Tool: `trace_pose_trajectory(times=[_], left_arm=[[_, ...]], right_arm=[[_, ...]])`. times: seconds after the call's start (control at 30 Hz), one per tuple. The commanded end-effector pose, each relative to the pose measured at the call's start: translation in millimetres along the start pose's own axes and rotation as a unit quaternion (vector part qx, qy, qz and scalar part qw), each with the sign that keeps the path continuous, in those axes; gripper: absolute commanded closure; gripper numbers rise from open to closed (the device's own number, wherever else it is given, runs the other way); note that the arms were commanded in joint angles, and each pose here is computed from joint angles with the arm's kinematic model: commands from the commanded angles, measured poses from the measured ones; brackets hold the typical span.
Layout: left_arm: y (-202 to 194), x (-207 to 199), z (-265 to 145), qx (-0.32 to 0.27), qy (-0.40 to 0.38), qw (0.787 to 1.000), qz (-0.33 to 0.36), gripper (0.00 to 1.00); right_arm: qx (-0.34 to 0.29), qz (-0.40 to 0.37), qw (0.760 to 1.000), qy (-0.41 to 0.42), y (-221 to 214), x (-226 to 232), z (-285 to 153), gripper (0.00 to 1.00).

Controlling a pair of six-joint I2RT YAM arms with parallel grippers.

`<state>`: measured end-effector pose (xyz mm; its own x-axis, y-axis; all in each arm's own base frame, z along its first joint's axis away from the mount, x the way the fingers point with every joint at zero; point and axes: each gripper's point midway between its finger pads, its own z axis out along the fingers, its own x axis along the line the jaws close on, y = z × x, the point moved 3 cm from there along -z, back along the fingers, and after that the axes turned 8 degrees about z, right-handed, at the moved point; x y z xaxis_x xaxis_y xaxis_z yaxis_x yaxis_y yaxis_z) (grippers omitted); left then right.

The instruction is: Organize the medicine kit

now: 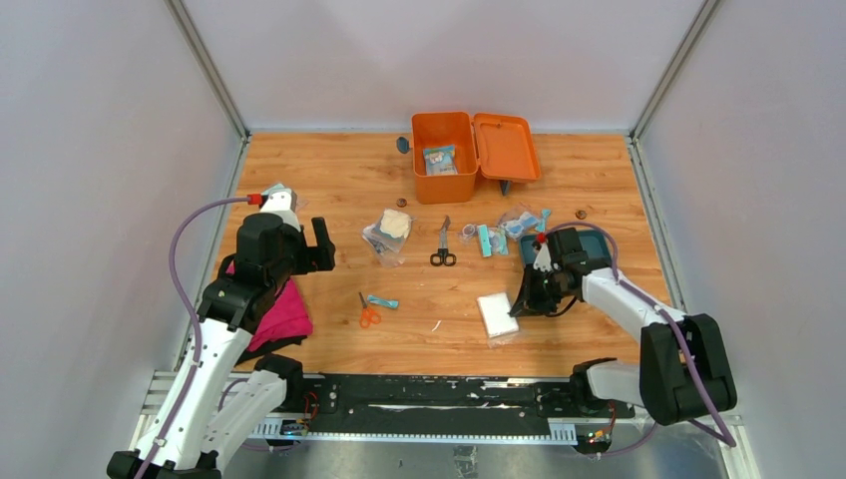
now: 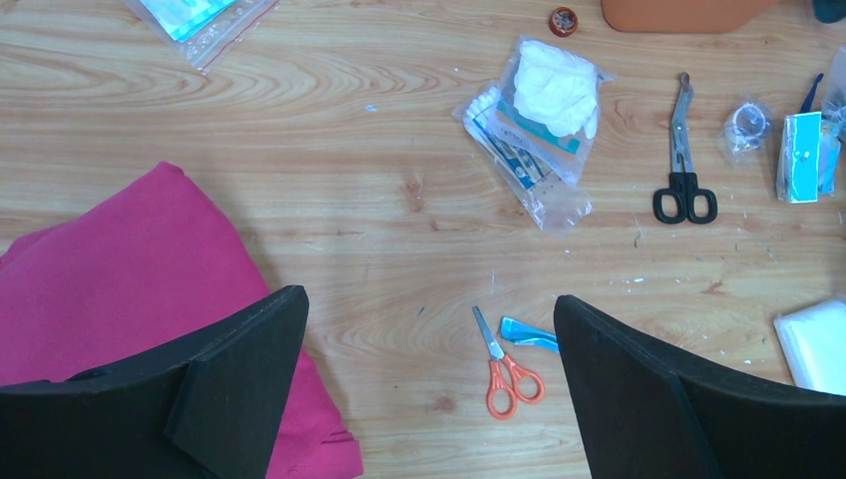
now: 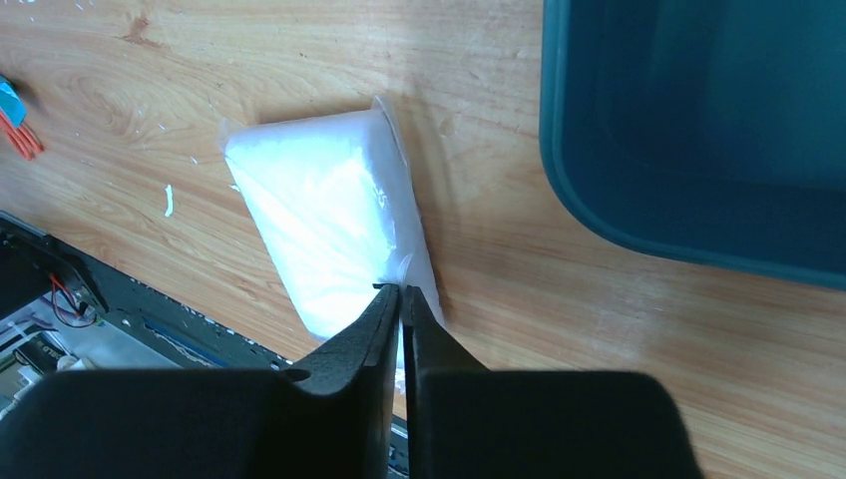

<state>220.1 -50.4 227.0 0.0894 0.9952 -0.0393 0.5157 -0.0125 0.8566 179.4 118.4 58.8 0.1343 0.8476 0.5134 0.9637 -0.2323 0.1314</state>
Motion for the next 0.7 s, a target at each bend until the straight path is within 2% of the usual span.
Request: trace_pose_trajectory(times=[0.0,0.07,0.4,0.67], left_arm=[[-3,-2,2,0.000,-0.005,1.000,0.002,0.00],[-3,-2,2,0.001,-0.005,1.000,0.002,0.00],[-3,-2,2,0.001,-0.007,1.000,0.002,0.00],[-4,-3,3,0.003,-0.007,1.000,0.002,0.00]], right_arm=[[-0.008,0.005,1.000,0.015,-1,3,-5,0.95],[-0.017,0.002,1.000,0.025,1,8,-9,1.00],[-0.098,-0.034,0.991,0.081,23,52,-52,1.00],[-0.177,-0.038,0.977,0.114,81,104,-86,1.00]])
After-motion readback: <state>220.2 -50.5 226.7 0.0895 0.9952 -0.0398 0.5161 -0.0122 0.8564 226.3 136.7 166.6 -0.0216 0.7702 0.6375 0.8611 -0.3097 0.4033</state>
